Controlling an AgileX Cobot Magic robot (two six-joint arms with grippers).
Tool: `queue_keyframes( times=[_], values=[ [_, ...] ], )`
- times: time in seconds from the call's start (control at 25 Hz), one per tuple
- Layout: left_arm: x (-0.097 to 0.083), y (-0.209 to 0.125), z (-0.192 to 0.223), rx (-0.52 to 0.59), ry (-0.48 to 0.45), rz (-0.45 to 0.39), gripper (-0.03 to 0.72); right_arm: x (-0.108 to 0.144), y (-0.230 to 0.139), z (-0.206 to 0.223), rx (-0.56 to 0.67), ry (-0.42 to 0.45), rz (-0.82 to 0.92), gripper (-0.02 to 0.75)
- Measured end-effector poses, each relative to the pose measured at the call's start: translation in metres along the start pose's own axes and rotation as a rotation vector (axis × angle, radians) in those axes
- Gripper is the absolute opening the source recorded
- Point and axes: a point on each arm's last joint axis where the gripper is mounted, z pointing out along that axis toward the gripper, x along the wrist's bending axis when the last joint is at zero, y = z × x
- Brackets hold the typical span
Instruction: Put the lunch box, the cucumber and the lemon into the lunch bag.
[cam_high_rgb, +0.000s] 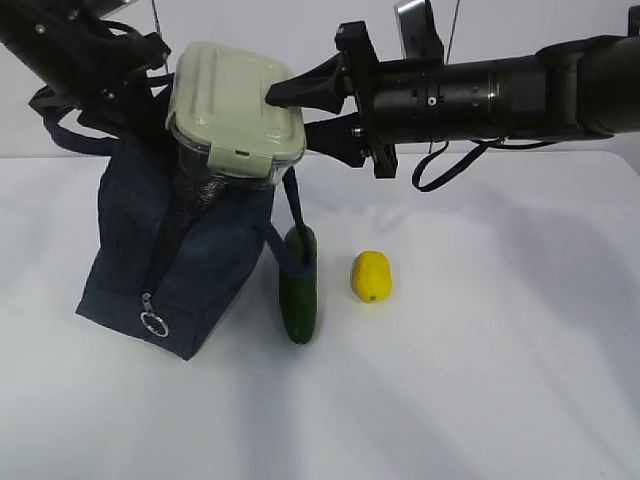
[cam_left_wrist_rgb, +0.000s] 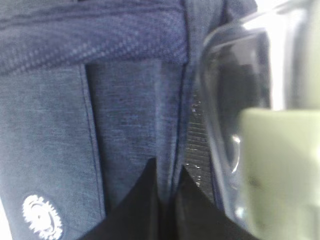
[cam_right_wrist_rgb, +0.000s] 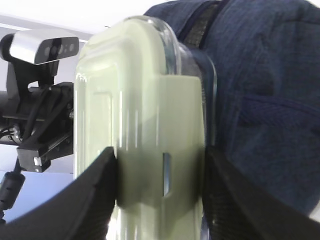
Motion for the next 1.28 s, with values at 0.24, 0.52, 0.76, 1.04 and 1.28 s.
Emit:
queue_keyframes(
  times=[0.24,0.52,0.76,1.04,1.28],
  values=[
    [-0.002,0.0,0.0,-0.003,-0.019,-0.008,-0.004,-0.003,0.0,0.0,0.004,-0.037,-0.017,0.368],
    [-0.003,0.001,0.0,-0.008,-0.036,-0.015,-0.004,-0.016,-0.003,-0.001,0.043,-0.17,-0.113,0.368],
    [-0.008,0.001,-0.003,-0.021,-0.081,-0.026,-0.004,-0.021,-0.001,-0.002,0.03,-0.227,-0.144,0.368],
    [-0.016,0.003,-0.003,-0.037,-0.167,-0.03,-0.004,-0.029,-0.002,0.001,0.03,-0.245,-0.132,0.368],
    [-0.022,0.005,-0.005,-0.057,-0.252,-0.03,-0.004,-0.02,-0.011,0.016,0.025,-0.2,-0.119,0.368]
  ],
)
